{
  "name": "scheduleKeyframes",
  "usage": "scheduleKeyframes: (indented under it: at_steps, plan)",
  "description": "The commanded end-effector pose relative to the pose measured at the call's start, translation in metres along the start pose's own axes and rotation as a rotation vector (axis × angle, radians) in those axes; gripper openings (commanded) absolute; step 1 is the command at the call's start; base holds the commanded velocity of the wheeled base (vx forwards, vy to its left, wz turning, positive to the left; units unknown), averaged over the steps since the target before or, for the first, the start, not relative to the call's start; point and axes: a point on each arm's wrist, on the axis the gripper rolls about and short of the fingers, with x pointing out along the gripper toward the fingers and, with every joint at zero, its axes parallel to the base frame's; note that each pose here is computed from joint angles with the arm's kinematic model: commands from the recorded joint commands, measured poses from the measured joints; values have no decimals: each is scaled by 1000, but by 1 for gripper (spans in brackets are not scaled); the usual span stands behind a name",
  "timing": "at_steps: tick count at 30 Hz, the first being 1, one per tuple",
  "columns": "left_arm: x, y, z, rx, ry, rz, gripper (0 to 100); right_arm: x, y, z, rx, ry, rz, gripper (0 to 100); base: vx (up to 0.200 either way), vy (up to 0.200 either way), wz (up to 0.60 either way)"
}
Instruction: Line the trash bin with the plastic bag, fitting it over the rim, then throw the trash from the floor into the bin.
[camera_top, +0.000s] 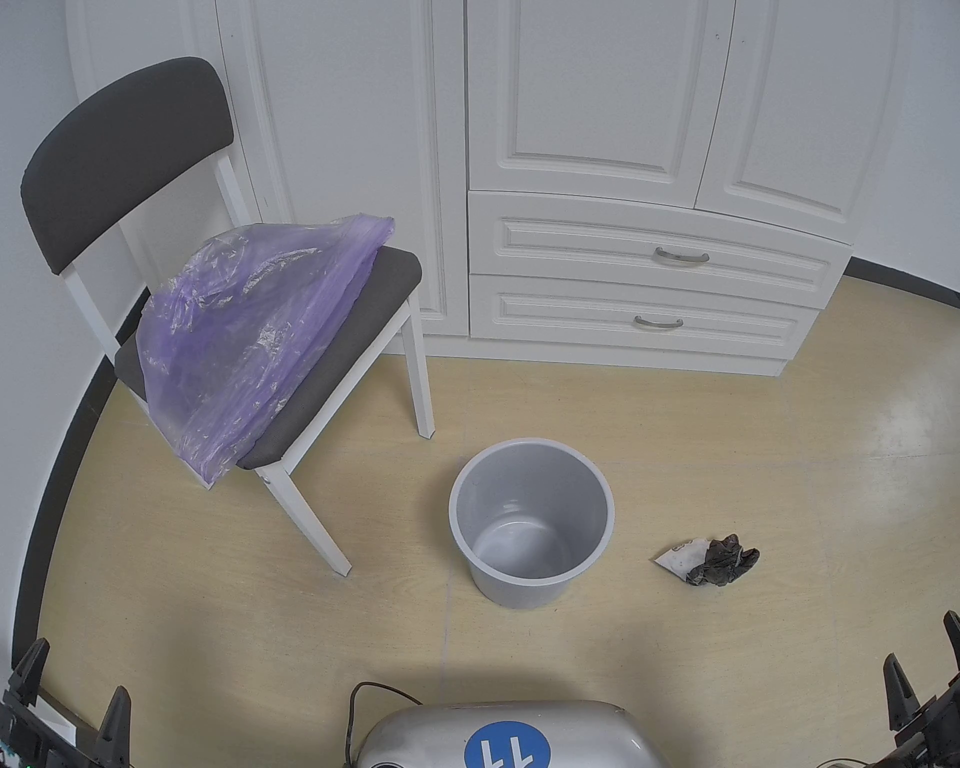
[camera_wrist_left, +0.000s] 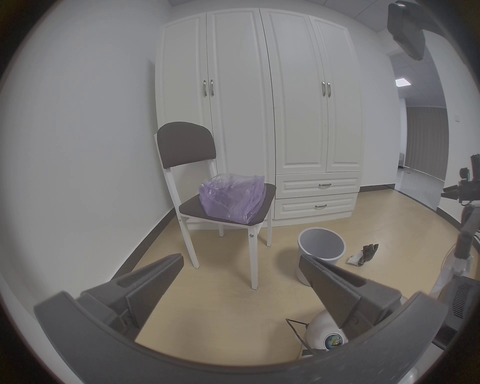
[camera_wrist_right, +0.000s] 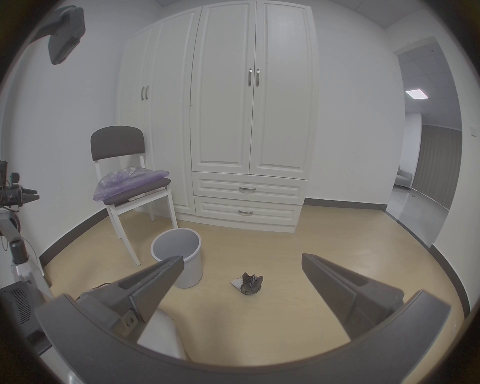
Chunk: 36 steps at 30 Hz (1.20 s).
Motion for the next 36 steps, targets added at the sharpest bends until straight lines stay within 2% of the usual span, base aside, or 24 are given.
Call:
scheduleKeyframes:
  at_steps: [1, 4, 8, 11, 14, 19, 21, 24, 28, 29, 31, 32, 33, 34, 36]
  plan:
    - [0, 0, -5, -1, 2, 0, 100, 0, 0, -5, 2, -1, 1, 100, 0, 0, 0]
    - [0, 0, -5, -13, 0, 3, 100, 0, 0, -4, 16, -3, -2, 100, 0, 0, 0]
    - [0, 1, -5, -108, 3, 40, 100, 0, 0, -4, 33, -6, -7, 100, 0, 0, 0]
    - [0, 1, -5, -136, 2, 63, 100, 0, -1, -4, 94, -9, -41, 100, 0, 0, 0]
    - [0, 1, -5, -136, 2, 63, 100, 0, -1, -4, 125, -12, -53, 100, 0, 0, 0]
    - [0, 1, -5, -134, 0, 68, 100, 0, -1, -4, 119, -9, -62, 100, 0, 0, 0]
    - [0, 1, -5, -126, -1, 77, 100, 0, -1, -4, 93, -7, -56, 100, 0, 0, 0]
    - [0, 1, -3, -38, -20, 45, 100, 0, 0, -4, 29, -12, -6, 100, 0, 0, 0]
    - [0, 0, -2, -22, -25, 15, 100, 0, 0, -3, 25, -16, 3, 100, 0, 0, 0]
    - [0, 0, -1, -23, -37, 14, 100, 0, 0, -2, 30, -31, 2, 100, 0, 0, 0]
    - [-2, 1, 13, -91, -155, 22, 100, -6, -2, 24, 99, -208, -3, 100, 0, 0, 0]
    - [-2, 2, 15, -105, -169, 24, 100, -7, -2, 27, 108, -225, -2, 100, 0, 0, 0]
    - [-6, 3, 29, -254, -325, 18, 100, -12, -3, 44, 181, -320, 15, 100, 0, 0, 0]
    - [-7, 3, 32, -253, -357, 8, 100, -12, -2, 44, 155, -307, 17, 100, 0, 0, 0]
    - [-6, 3, 30, -191, -337, 1, 100, -9, -1, 39, 44, -255, 27, 100, 0, 0, 0]
